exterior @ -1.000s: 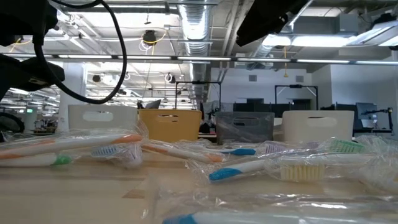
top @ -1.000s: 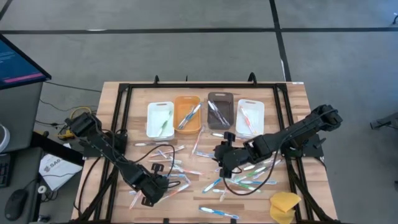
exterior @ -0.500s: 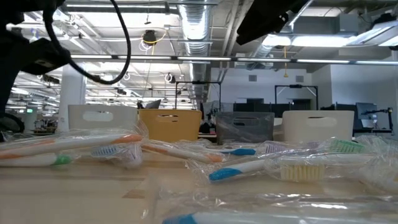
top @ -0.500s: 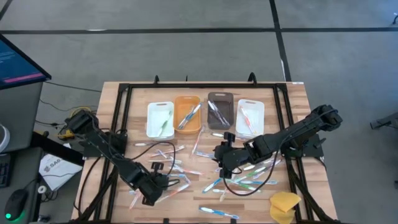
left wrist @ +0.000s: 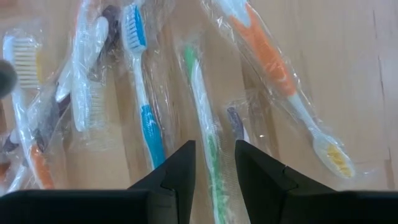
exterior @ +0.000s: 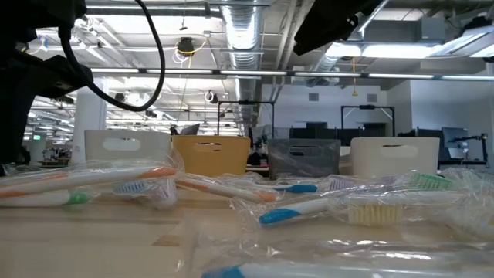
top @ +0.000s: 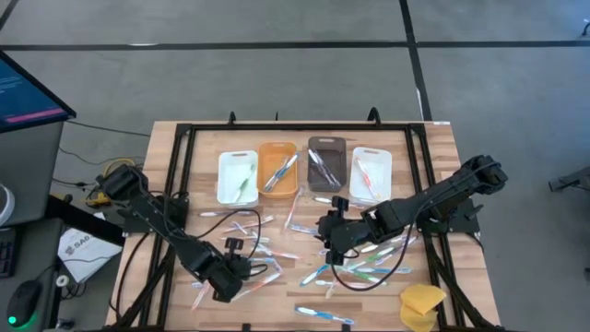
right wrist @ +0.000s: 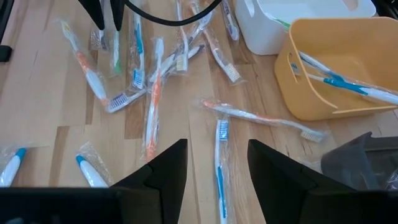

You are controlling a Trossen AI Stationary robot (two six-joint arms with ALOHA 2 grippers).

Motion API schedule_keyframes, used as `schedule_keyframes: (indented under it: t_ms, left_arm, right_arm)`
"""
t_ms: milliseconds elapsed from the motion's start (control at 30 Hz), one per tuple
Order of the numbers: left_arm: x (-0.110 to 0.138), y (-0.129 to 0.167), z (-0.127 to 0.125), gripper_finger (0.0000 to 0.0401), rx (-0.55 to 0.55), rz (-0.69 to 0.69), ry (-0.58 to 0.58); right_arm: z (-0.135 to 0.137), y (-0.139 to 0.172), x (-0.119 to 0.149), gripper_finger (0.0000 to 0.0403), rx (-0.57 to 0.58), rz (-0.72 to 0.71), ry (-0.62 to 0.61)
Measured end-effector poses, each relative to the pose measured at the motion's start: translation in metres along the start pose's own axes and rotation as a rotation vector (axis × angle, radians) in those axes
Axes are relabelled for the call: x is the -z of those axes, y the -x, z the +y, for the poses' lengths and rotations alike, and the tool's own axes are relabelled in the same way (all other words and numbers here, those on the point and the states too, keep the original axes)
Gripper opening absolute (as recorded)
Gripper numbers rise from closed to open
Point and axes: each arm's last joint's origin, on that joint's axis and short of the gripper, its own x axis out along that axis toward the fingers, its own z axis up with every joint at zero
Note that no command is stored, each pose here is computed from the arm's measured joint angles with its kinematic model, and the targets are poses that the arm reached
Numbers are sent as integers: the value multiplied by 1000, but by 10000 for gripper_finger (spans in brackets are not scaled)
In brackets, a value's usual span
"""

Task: Pick & Place Toothbrushes
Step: Put the green toothbrush into the left white bin

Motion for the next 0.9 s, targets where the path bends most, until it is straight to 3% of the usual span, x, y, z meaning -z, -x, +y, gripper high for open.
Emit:
schedule_keyframes:
  t_ms: [900]
  left_arm:
    - [4, -7, 2, 106, -10, 4, 20]
  right_arm:
    - [0, 0, -1, 160, -4, -11, 2]
